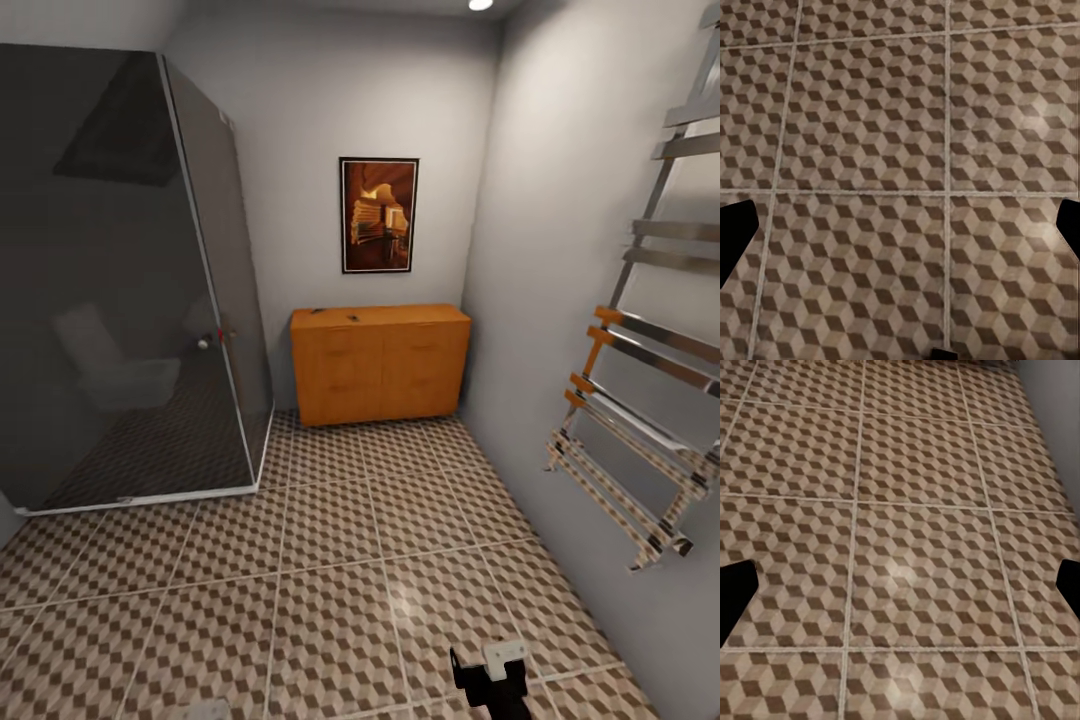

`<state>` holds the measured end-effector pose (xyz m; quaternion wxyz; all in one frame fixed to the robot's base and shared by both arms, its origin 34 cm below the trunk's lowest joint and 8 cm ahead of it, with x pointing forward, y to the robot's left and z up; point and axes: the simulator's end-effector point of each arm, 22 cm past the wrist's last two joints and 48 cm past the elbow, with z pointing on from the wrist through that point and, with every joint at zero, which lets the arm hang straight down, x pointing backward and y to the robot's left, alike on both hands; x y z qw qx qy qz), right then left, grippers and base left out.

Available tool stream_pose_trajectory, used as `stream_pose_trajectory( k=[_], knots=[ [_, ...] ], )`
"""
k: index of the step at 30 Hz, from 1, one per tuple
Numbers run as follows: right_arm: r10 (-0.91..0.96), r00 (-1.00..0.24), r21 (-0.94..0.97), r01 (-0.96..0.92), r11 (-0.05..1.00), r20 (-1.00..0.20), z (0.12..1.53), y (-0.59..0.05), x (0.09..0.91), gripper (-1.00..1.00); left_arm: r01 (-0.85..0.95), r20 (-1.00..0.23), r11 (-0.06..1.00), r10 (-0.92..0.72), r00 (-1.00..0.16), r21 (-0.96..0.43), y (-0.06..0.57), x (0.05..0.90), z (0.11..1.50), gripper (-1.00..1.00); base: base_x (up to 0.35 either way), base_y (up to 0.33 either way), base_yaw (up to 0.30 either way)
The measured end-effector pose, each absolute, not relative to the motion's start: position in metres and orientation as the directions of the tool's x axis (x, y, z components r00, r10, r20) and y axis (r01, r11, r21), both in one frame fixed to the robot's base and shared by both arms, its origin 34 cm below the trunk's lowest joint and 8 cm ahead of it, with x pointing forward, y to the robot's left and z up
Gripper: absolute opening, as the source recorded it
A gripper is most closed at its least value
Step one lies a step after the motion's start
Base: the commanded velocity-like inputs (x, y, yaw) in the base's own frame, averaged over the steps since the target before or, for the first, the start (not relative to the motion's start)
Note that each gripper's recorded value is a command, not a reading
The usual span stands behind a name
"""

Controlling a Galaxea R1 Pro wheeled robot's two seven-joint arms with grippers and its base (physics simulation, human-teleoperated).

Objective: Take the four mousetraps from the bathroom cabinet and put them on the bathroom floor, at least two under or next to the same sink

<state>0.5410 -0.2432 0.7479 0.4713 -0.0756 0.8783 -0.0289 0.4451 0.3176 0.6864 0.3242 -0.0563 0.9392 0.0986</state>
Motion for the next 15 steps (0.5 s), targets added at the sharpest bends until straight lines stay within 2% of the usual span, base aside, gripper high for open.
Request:
stream_pose_trajectory(
  k=[15],
  knots=[
    [-0.16,-0.544,-0.122,-0.105,0.987,-0.824,0.7482,-0.2434,0.541,1.0,-0.17,-0.62,0.974,-0.042,-0.783,0.149,0.3176,0.445,0.6865,1.0,0.219,-0.084,0.003]
  ],
)
